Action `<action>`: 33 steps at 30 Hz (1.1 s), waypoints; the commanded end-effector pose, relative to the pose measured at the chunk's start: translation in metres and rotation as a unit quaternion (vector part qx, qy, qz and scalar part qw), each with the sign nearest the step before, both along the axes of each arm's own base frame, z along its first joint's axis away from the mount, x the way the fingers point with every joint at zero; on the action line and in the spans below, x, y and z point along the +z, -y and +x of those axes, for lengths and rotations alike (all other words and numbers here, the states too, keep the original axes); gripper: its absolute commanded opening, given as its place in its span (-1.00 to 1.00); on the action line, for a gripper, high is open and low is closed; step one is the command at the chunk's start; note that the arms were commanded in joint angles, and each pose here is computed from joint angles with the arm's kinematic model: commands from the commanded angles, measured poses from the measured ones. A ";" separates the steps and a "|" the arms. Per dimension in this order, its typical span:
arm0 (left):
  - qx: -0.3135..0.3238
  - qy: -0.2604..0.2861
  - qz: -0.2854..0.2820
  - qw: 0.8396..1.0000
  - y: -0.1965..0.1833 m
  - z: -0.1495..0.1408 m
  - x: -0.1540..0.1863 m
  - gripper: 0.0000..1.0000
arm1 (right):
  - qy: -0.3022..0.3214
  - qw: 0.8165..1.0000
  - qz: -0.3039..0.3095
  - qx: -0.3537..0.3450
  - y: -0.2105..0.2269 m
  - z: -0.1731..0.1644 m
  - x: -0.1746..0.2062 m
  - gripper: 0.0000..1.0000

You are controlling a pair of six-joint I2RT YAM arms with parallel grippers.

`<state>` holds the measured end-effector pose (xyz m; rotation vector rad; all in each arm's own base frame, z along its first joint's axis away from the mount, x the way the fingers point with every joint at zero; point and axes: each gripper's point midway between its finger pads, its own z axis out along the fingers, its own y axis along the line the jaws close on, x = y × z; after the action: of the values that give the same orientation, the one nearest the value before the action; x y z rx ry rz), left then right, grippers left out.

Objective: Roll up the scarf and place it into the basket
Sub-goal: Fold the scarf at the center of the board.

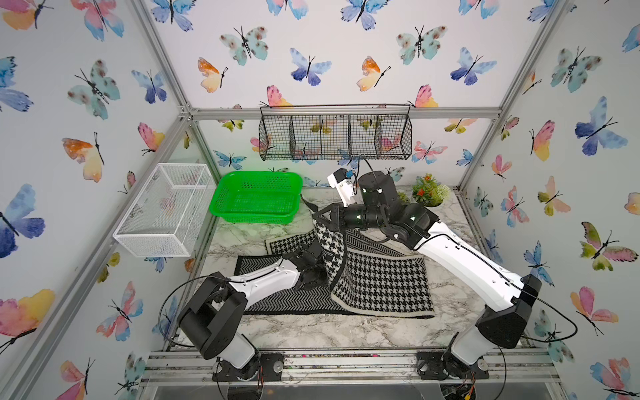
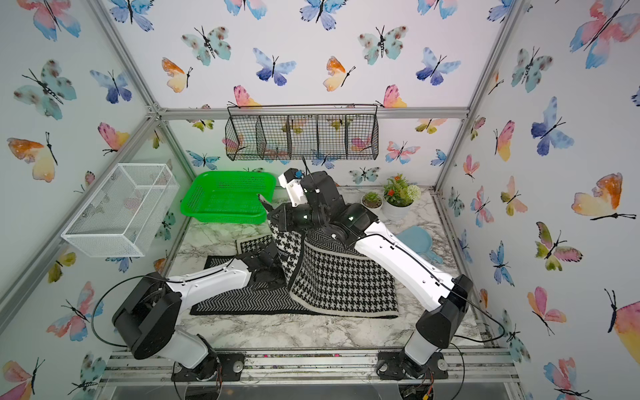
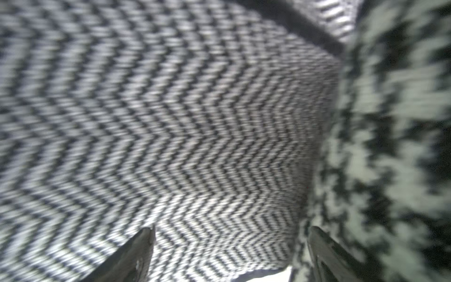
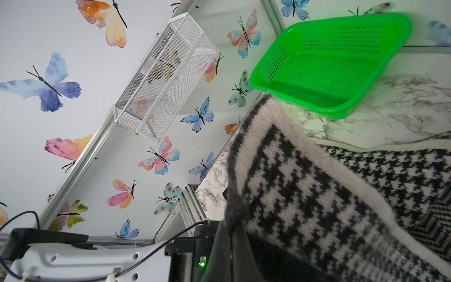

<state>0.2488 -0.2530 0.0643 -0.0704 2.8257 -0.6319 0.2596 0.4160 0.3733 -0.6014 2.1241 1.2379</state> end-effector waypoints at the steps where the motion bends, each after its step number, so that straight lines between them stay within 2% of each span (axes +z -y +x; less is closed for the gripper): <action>1: 0.026 0.010 0.049 0.998 -0.038 0.002 0.001 0.97 | -0.005 0.999 0.025 0.021 -0.015 -0.001 -0.003 -0.98; 9: 0.110 0.027 0.055 0.992 -0.108 0.005 0.018 0.97 | -0.043 0.998 0.022 0.049 -0.045 -0.002 -0.047 -0.98; 20: 0.201 0.042 0.065 0.977 -0.172 -0.011 0.035 0.97 | -0.088 0.993 0.013 0.081 -0.101 -0.013 -0.111 -0.98; 28: 0.258 0.095 0.025 0.961 -0.188 -0.021 0.070 0.97 | -0.117 0.989 0.026 0.089 -0.129 -0.017 -0.145 -0.98; 33: 0.287 0.120 0.029 0.950 -0.200 -0.022 0.092 0.97 | -0.121 0.986 0.046 0.102 -0.150 -0.019 -0.138 -0.98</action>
<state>0.2297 -0.0657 0.1447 -0.6618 2.4432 -0.4424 0.2465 0.5483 0.2116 -0.6519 2.3115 1.4913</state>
